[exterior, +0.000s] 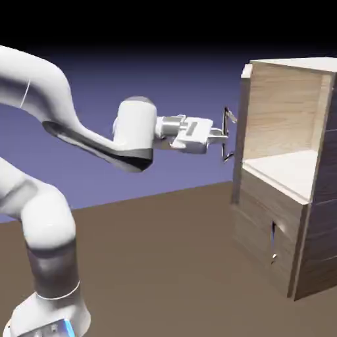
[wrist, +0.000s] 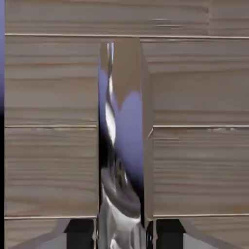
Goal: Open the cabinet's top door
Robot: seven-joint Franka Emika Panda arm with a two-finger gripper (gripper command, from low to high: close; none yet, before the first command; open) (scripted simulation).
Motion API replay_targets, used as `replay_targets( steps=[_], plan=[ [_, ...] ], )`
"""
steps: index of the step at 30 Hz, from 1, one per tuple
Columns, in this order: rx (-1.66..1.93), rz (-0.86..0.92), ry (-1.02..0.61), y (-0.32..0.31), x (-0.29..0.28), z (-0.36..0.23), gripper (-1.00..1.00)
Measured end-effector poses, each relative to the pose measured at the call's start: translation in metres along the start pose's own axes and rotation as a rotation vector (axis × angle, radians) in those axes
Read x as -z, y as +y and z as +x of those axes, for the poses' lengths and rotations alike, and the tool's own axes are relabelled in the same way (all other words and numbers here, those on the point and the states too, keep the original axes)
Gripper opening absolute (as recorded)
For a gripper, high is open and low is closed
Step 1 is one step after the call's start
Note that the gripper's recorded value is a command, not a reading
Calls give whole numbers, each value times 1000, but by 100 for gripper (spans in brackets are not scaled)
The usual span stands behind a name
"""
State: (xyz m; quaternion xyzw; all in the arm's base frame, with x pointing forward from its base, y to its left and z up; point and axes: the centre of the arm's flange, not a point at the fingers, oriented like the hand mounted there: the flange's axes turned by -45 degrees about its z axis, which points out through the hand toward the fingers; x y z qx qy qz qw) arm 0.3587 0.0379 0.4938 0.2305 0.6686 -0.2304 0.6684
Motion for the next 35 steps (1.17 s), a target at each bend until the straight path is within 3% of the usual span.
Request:
replay_targets(
  steps=[18,35],
  plan=[
    [0,463,0,90,93,0,-100],
    [0,829,0,187,134,0,-100]
  ],
)
